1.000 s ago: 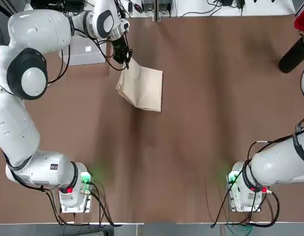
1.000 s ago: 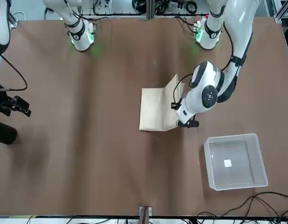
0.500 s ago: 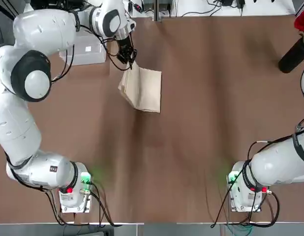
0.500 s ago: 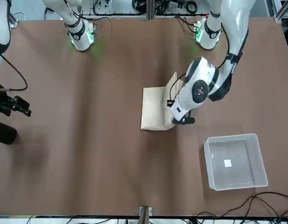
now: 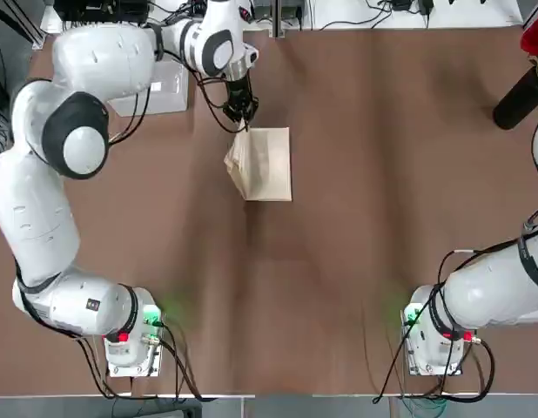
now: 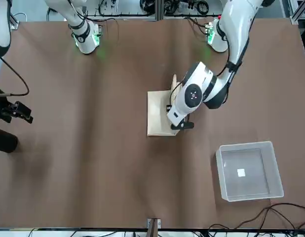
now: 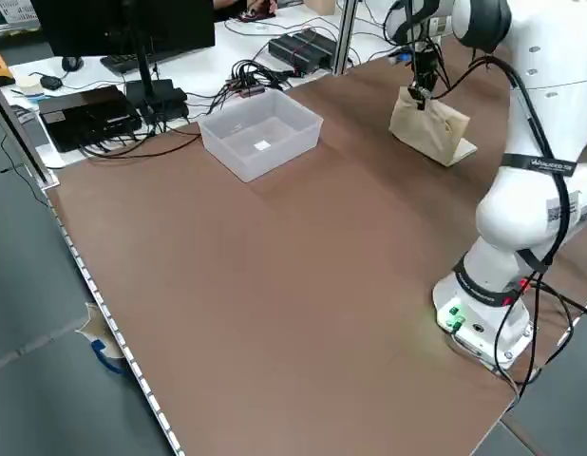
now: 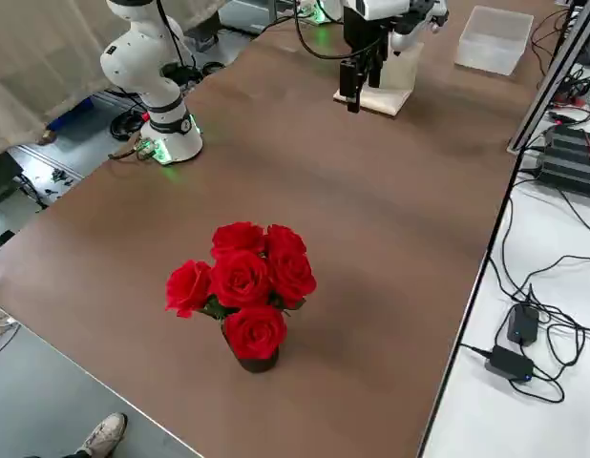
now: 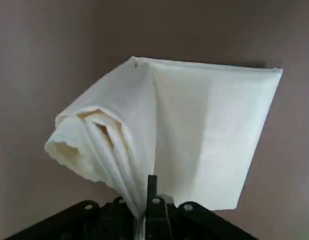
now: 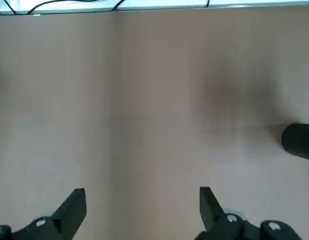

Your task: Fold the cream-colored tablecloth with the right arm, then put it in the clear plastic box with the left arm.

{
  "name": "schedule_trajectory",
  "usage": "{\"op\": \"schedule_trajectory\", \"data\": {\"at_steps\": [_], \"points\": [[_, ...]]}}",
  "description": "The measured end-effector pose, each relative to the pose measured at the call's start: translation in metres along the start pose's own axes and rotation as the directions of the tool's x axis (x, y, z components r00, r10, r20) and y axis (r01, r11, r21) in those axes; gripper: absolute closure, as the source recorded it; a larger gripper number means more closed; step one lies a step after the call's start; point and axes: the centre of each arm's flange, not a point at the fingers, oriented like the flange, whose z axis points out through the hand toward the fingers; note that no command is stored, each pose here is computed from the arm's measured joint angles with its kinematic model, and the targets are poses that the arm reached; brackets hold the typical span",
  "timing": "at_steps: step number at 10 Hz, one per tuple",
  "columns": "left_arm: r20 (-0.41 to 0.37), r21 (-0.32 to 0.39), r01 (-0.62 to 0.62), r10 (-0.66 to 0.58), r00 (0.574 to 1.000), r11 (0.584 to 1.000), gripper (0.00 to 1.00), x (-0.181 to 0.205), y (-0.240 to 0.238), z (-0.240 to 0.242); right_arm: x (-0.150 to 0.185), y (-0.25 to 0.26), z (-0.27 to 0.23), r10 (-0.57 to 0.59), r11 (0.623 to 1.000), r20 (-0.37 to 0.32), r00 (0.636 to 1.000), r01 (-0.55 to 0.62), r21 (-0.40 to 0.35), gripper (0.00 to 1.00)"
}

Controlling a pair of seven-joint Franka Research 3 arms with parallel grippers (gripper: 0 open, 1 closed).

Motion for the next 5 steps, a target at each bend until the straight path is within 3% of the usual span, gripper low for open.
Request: {"op": "schedule_trajectory", "data": {"at_steps": [5], "points": [[-0.001, -0.044, -0.002, 0.002, 1.0, 0.999, 0.93, 0.011, 0.03, 0.016, 0.0, 0.001, 0.0, 0.002, 1.0, 0.001, 1.0, -0.002, 0.0, 0.0]]}}
